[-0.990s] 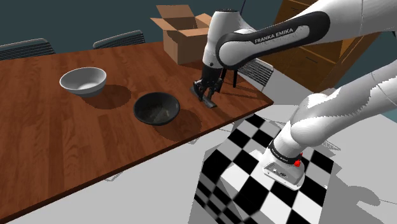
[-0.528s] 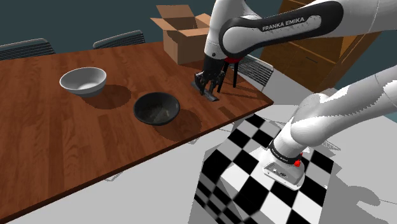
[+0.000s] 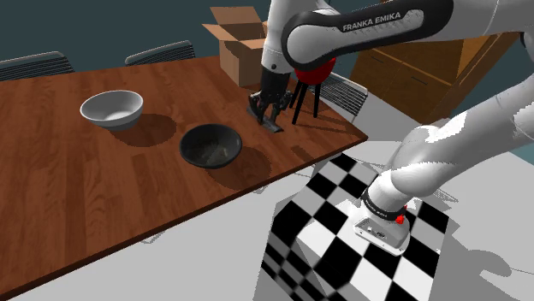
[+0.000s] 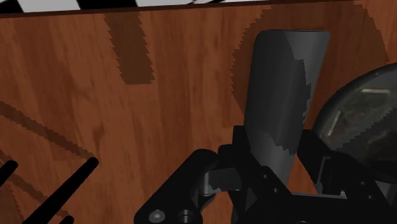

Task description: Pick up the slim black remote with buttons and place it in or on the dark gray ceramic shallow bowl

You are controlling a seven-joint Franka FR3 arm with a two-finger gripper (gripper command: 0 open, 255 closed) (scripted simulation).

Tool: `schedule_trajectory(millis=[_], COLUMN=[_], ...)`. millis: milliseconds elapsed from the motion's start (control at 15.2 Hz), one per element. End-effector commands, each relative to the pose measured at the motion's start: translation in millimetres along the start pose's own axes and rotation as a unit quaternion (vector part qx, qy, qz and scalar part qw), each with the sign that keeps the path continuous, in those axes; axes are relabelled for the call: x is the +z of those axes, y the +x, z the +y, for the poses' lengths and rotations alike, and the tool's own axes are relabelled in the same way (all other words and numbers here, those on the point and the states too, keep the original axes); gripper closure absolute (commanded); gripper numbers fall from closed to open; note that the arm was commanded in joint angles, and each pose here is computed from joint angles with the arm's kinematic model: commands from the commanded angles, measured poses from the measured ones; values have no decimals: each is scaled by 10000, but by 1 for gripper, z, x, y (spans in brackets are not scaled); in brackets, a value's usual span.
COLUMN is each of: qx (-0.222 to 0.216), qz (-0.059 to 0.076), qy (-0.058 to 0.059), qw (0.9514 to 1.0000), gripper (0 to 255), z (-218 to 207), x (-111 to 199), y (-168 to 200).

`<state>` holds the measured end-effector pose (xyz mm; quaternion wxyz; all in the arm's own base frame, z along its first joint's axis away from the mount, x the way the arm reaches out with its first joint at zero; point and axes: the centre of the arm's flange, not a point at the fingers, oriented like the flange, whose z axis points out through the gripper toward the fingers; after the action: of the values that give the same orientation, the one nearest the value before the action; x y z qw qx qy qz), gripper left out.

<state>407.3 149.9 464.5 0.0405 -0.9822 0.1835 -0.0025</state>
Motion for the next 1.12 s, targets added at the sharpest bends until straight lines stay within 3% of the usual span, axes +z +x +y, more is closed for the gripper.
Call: schedule_trajectory(millis=[0, 660, 1056], qx=[3, 3, 3], qz=[-3, -3, -3], qy=[4, 4, 4], qw=[10000, 10000, 10000], gripper=[255, 255, 255], z=[-26, -167, -164], x=[2, 20, 51], y=[2, 22, 22])
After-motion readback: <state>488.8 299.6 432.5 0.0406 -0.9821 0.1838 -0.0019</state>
